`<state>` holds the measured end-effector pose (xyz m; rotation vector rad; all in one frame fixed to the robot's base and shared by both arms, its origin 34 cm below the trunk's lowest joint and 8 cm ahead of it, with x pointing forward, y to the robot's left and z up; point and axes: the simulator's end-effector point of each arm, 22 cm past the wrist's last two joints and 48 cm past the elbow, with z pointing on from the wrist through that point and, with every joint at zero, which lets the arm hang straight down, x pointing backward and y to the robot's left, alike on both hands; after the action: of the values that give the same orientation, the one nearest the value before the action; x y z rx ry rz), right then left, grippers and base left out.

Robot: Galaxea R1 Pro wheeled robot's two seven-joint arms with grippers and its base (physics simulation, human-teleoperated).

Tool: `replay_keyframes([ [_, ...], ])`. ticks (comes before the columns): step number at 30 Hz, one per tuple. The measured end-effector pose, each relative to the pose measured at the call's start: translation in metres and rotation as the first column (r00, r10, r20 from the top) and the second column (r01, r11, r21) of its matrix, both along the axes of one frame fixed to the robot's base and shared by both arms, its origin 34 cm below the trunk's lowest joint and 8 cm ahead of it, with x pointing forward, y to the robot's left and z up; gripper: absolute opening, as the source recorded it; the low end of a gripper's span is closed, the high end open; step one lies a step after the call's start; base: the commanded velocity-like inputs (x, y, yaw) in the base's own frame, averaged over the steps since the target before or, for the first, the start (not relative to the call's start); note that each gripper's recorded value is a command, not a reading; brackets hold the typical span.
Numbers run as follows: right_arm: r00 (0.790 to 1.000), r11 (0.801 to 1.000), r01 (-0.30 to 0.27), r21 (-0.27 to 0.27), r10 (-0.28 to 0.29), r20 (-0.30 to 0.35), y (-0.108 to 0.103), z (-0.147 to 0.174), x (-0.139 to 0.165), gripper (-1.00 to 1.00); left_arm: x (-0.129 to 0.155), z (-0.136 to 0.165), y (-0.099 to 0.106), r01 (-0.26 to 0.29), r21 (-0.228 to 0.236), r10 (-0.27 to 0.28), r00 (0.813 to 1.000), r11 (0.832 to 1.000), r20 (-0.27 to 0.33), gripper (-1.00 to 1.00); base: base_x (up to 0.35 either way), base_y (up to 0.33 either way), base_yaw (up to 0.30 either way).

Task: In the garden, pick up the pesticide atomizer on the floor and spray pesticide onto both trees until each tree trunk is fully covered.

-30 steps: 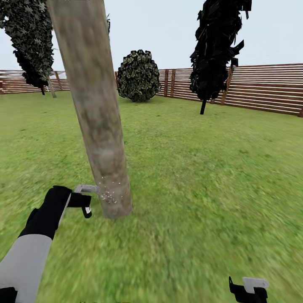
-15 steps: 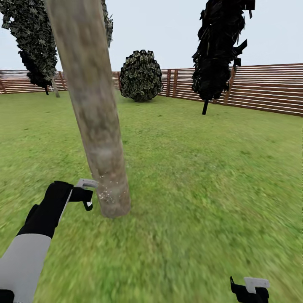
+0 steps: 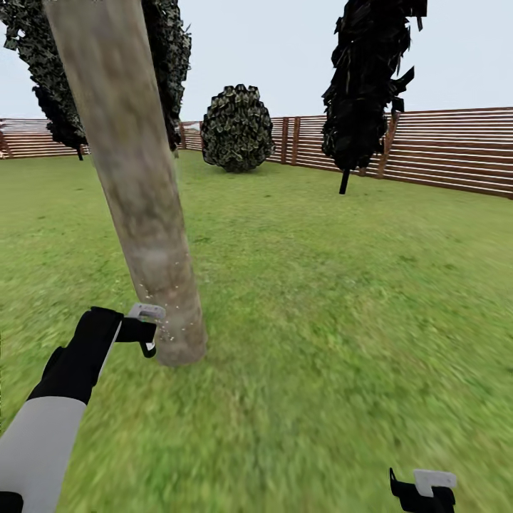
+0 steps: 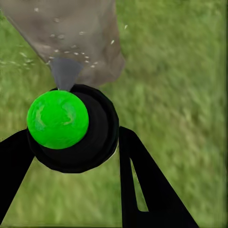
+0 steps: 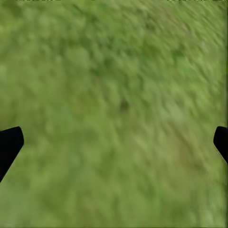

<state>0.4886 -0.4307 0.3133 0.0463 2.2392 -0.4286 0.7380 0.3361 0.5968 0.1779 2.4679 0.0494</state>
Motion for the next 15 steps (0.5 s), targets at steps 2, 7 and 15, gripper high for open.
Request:
replay_keyframes([
  [2,1.0,1.0,0.0,0.0,0.0,0.0,0.0,0.0,0.0,1.0,-0.0002,-0.0001,0.0006,-0.001,0.001,0.001,1.0,1.0,0.0,-1.0,0.0,-0.275,0.234],
  [7,1.0,1.0,0.0,0.0,0.0,0.0,0.0,0.0,0.0,1.0,-0.0003,-0.0002,0.0009,-0.001,0.002,0.001,1.0,1.0,-0.001,-1.0,0.007,-0.275,0.272],
  [15,1.0,1.0,0.0,0.0,0.0,0.0,0.0,0.0,0.0,1.0,-0.0017,-0.0022,0.0022,-0.004,0.004,0.004,1.0,1.0,-0.004,-1.0,0.204,-0.212,0.063],
])
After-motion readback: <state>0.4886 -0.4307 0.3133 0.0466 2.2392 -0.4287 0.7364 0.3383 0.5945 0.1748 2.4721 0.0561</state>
